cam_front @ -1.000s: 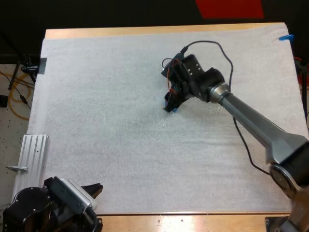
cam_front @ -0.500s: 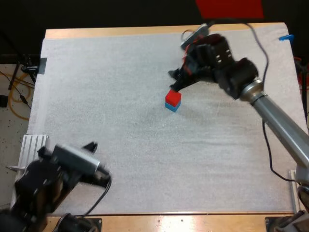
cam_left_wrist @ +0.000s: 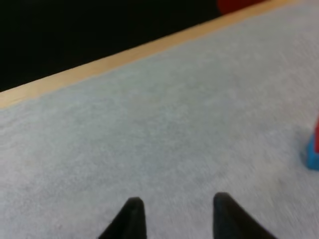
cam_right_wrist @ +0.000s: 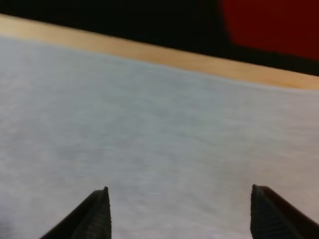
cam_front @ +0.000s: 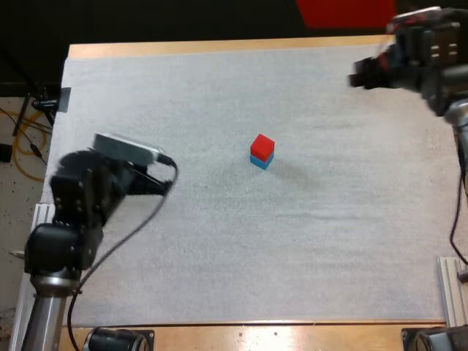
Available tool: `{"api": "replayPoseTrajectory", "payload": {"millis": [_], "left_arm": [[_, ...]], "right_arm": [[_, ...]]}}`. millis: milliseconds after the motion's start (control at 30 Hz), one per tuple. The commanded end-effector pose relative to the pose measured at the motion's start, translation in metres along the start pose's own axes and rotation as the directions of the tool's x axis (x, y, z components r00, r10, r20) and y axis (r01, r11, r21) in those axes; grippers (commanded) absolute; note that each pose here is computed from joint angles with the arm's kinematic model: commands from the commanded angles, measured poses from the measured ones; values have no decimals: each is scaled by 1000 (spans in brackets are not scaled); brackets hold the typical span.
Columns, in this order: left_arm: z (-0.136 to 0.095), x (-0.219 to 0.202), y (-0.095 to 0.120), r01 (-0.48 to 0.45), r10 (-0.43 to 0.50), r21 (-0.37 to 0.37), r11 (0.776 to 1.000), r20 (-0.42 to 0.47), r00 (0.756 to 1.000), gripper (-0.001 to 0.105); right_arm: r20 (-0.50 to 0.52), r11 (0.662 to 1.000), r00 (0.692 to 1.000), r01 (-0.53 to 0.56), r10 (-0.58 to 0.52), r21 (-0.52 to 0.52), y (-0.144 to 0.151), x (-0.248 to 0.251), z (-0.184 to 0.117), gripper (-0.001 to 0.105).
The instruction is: Stack red cube on blue cube
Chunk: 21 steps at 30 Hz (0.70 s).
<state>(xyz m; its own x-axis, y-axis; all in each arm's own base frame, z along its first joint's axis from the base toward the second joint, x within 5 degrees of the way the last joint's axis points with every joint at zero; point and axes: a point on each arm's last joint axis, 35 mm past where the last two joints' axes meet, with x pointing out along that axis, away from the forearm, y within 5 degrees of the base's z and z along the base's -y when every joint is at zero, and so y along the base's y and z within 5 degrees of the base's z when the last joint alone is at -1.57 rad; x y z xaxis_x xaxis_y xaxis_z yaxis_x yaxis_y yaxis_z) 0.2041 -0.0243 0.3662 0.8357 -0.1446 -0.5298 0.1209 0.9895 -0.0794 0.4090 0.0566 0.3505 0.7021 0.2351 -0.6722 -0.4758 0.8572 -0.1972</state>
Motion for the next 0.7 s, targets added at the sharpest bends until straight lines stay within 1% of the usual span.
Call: {"api": "replayPoseTrajectory", "payload": {"millis": [0,33,100,200,300,433,533,667], "left_arm": [[7,-2,10,-4,5,-32,999,48,999,43],[7,-2,13,-8,10,-38,999,49,999,44],[8,-4,28,-63,67,-75,995,60,996,45],[7,-6,40,-105,111,-105,989,57,992,45],[7,-9,43,-92,100,-114,989,62,993,45],[7,-14,42,-88,97,-111,990,76,992,45],[8,-20,40,-87,98,-108,990,95,991,45],[8,-33,29,-53,64,-81,995,134,989,45]], "right_arm": [[20,999,999,27,-28,23,-12,-20,0,59],[21,999,999,38,-39,31,-17,-23,-1,59],[12,995,997,76,-77,62,-33,-36,-8,59],[1,990,994,112,-112,90,-46,-52,-16,59],[-19,981,987,159,-158,109,-53,-67,-26,59],[-27,976,984,181,-179,122,-49,-85,-40,59],[-38,976,981,192,-189,105,-38,-99,-52,59],[-25,974,979,201,-200,101,-19,-123,-68,59]]}}
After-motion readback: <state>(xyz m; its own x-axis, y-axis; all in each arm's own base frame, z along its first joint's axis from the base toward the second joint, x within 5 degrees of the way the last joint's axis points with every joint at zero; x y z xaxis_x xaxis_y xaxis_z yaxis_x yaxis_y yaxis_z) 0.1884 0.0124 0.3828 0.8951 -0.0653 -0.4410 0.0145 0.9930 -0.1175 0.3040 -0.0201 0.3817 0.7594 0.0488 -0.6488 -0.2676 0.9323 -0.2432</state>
